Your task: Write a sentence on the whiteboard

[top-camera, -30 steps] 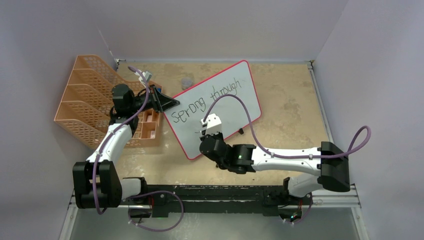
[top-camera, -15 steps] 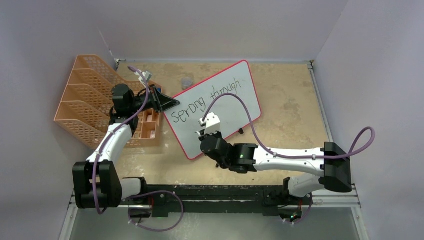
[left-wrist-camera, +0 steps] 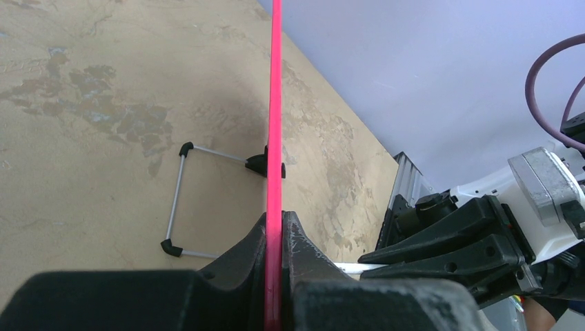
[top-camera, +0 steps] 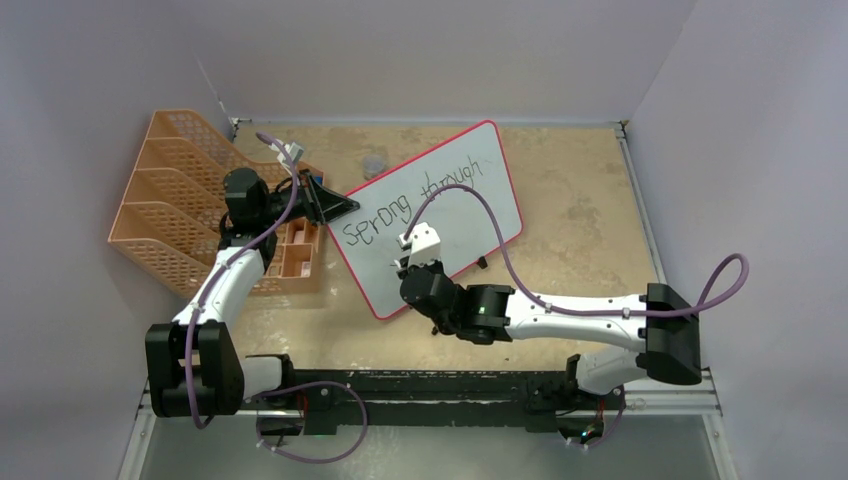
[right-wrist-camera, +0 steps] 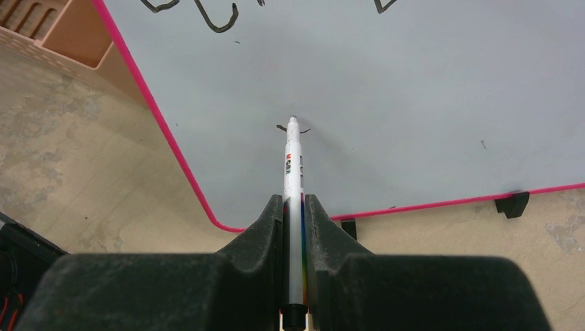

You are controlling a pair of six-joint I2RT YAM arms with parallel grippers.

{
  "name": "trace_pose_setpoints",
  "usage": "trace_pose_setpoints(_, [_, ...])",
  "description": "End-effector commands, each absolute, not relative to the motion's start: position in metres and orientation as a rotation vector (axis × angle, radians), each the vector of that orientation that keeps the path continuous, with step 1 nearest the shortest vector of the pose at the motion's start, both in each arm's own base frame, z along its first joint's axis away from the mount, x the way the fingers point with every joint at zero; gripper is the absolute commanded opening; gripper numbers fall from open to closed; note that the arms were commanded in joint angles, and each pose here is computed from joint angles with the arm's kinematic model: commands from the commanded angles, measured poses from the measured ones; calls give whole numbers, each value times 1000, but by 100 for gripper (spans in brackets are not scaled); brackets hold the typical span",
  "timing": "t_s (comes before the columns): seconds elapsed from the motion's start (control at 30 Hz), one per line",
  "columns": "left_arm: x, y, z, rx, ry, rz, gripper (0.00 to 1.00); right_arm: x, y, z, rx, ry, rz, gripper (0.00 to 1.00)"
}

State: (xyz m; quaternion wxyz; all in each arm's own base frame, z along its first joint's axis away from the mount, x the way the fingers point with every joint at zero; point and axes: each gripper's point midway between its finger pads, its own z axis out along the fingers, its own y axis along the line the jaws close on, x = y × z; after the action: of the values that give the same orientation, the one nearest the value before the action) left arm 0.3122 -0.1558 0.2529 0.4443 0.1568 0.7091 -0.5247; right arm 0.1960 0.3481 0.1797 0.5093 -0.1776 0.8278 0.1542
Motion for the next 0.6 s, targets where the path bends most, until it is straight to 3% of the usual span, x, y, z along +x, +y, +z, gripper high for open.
trace_pose_setpoints(0.0, [301, -165, 259, 479, 1733, -1318, 0, 205, 355, 200, -389, 1955, 389, 0])
trace_pose_setpoints(0.57, [301, -165, 259, 480, 1733, -1320, 0, 206, 359, 195, -416, 1959, 391, 0])
